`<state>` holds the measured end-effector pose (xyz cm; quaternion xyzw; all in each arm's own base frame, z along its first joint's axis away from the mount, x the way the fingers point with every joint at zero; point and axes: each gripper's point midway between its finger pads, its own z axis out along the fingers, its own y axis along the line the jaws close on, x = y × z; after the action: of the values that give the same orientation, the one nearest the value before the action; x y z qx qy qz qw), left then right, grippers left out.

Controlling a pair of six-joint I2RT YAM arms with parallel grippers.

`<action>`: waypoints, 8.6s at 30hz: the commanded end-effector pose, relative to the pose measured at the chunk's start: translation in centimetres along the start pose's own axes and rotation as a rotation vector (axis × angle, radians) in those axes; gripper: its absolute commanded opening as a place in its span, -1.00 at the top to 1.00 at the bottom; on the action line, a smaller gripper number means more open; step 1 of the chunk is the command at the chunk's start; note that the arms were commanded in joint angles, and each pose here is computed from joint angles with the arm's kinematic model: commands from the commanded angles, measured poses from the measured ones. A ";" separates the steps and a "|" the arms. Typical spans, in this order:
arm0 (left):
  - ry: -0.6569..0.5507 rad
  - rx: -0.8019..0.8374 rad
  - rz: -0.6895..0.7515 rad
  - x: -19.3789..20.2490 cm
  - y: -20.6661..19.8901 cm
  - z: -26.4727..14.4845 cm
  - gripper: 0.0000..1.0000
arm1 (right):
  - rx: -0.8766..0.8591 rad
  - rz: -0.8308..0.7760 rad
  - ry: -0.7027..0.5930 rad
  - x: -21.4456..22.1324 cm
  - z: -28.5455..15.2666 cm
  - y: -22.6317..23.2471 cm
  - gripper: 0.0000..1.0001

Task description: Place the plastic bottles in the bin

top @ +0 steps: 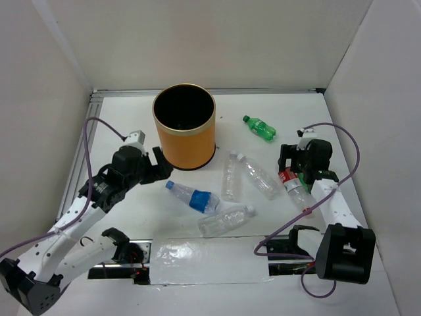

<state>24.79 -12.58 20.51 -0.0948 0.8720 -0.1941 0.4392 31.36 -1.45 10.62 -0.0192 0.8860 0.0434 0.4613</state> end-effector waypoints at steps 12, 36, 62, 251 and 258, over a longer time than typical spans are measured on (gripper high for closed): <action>0.213 -0.293 -0.337 9.2 -1.2 1.0 0.31 | -0.054 -0.135 -0.029 -1.0 -0.9 -0.8 -0.34; 0.231 -0.464 -0.405 15.7 -0.5 9.3 0.57 | -0.456 -0.186 -0.032 -0.6 -2.2 5.7 -0.33; -0.797 -0.235 0.001 -25.1 -13.9 0.0 0.84 | -0.755 0.176 0.430 0.3 0.9 22.7 -0.81; 0.143 0.489 0.277 17.3 -16.5 3.1 -0.76 | -0.742 -0.600 -0.557 -35.5 -3.0 20.1 0.65; 0.122 0.496 0.275 16.8 -16.1 2.7 -0.76 | -1.016 -0.471 -0.698 -39.0 -7.8 31.7 0.62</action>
<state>16.67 -33.17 11.42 0.1602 0.8459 -0.3187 0.3965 44.48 23.29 50.25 -0.4116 0.5439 0.2600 0.6835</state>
